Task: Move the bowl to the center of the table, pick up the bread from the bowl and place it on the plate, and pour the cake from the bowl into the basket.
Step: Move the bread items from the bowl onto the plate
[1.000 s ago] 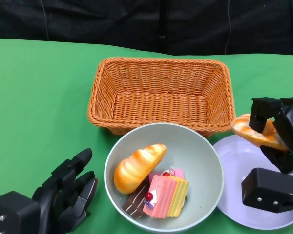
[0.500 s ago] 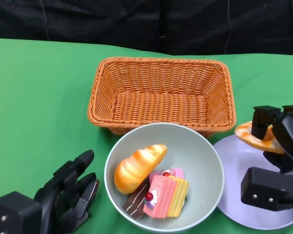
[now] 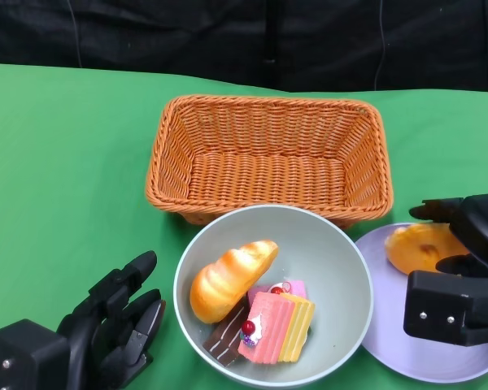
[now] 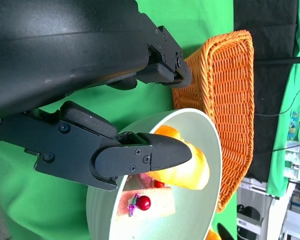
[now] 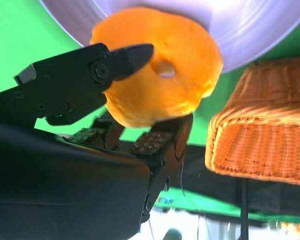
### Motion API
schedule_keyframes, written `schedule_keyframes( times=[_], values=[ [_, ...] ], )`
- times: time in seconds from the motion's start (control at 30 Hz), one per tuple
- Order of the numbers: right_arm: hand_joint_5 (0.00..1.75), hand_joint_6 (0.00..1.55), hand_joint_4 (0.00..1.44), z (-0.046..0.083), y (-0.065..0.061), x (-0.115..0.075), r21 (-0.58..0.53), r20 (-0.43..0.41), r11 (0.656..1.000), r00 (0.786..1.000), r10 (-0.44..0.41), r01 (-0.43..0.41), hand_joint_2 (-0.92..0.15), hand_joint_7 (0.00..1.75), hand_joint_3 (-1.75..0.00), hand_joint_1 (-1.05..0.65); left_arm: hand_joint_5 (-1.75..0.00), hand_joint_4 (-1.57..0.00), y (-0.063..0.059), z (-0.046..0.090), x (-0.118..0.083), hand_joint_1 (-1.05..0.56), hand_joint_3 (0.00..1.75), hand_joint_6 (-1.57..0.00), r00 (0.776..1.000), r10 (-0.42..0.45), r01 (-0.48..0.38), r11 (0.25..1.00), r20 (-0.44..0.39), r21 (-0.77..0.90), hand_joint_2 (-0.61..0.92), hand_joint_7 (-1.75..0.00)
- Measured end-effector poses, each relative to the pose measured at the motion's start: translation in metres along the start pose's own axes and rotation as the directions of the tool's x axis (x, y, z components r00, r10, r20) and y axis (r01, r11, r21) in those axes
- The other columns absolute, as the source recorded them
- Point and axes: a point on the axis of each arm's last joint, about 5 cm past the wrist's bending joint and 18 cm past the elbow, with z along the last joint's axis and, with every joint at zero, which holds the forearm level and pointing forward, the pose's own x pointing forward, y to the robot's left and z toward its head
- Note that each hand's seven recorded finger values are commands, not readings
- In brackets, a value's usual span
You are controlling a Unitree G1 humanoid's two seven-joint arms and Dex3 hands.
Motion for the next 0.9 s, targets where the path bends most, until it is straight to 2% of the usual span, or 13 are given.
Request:
schedule_keyframes(
  times=[0.2, 0.33, 0.5, 0.9],
  values=[
    [0.0, 0.19, 0.19, 0.007, -0.014, -0.004, 0.02, 0.031, 0.995, 0.995, 0.095, -0.096, -0.92, 0.0, -0.04, -0.7, -0.34, -0.21, 0.0, 0.0, 0.0, -0.68, 0.51, -0.41, 1.0, 0.001, -0.001, 1.0, 0.0, 0.0, 0.92, 0.0],
    [0.0, 0.2, 0.18, 0.008, -0.017, -0.007, 0.026, 0.033, 0.993, 0.993, 0.112, -0.113, -0.92, 0.0, -0.05, -0.74, -0.34, -0.21, 0.0, 0.0, 0.0, -0.68, 0.51, -0.41, 1.0, 0.001, -0.001, 1.0, 0.001, 0.0, 0.92, 0.0],
    [0.0, 0.2, 0.17, 0.019, -0.039, -0.019, 0.034, 0.12, 0.997, 0.99, 0.071, -0.075, -0.92, 0.0, -0.05, -0.77, -0.33, -0.22, 0.001, 0.0, 0.0, -0.69, 0.5, -0.41, 1.0, 0.003, -0.003, 1.0, 0.001, 0.002, 0.92, 0.0],
    [0.01, 0.21, 0.19, 0.017, -0.041, -0.024, 0.046, 0.105, 0.995, 0.991, 0.078, -0.084, -0.91, 0.01, -0.04, -0.79, -0.32, -0.22, 0.001, 0.0, 0.0, -0.7, 0.5, -0.4, 1.0, 0.003, -0.003, 1.0, 0.001, 0.002, 0.92, 0.0]
  ],
)
